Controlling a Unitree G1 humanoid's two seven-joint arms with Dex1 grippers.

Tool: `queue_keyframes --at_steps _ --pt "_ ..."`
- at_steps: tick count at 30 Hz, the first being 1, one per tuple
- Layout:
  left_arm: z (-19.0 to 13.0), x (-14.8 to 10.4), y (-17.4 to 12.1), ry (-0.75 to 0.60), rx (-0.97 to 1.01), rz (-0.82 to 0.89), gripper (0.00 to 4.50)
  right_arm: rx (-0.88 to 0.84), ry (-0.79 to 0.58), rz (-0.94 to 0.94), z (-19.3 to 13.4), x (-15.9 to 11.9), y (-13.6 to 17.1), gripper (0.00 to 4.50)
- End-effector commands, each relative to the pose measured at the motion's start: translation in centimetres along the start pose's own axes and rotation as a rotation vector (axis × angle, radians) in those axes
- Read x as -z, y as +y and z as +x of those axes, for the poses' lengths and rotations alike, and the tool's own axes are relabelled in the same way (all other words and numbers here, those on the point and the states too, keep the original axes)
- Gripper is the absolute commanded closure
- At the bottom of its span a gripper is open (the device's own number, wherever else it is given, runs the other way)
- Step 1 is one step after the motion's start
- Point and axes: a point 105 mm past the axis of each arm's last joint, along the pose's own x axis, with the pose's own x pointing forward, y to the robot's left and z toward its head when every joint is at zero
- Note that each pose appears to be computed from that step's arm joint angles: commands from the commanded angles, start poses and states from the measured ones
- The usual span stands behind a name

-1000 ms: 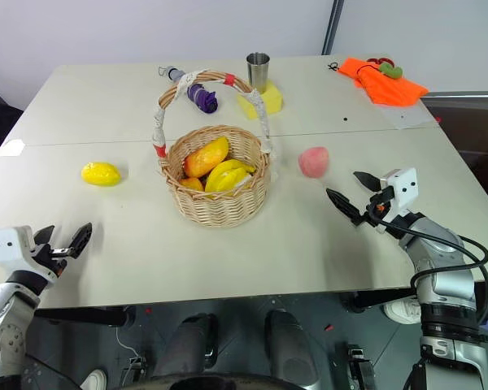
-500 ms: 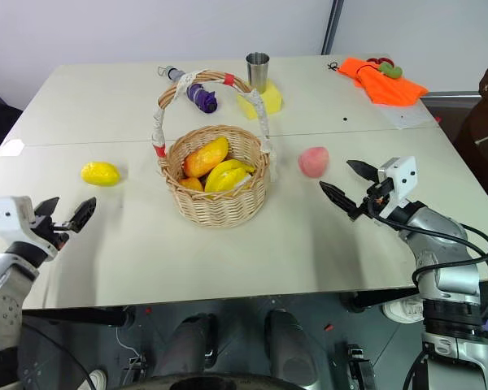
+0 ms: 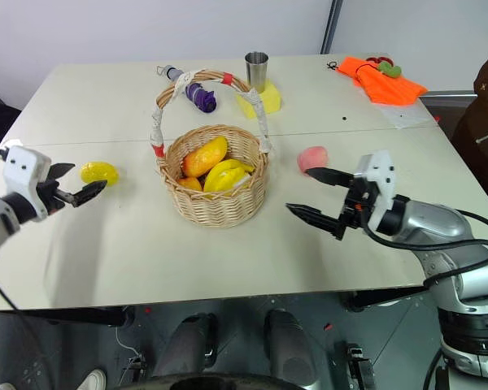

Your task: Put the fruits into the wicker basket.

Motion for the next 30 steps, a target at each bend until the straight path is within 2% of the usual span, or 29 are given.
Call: queue_keyframes --at_steps 1,8,13,16,19,20,23,30 --pt "0.7 0.0 1.4 0.060 0.046 0.097 0.00 -0.061 -0.030 -0.027 0.7 -1.5 1.3 0.05" --pt "2.3 0.2 2.2 0.149 0.158 0.139 0.00 -0.078 -0.042 -0.016 1.2 -1.6 2.4 0.05" --pt "3.2 1.0 1.7 0.219 0.220 0.159 0.00 -0.071 -0.045 -0.016 1.3 -1.5 2.6 0.05" --pt "3.1 1.5 1.6 0.246 0.241 0.170 0.85 -0.069 -0.052 -0.026 1.3 -1.9 2.7 0.00" --pt "3.0 1.9 1.8 0.261 0.232 0.184 2.23 -0.071 -0.060 -0.037 1.3 -2.4 2.7 0.00" --pt "2.9 2.0 1.9 0.263 0.223 0.191 2.52 -0.072 -0.062 -0.040 1.3 -2.5 2.7 0.00" --pt "2.4 2.1 2.2 0.257 0.217 0.207 2.52 -0.077 -0.064 -0.047 1.4 -2.6 2.8 0.00" --pt "0.2 0.2 3.7 0.107 0.156 0.122 2.52 -0.084 -0.066 -0.054 1.6 -2.6 2.6 0.00"
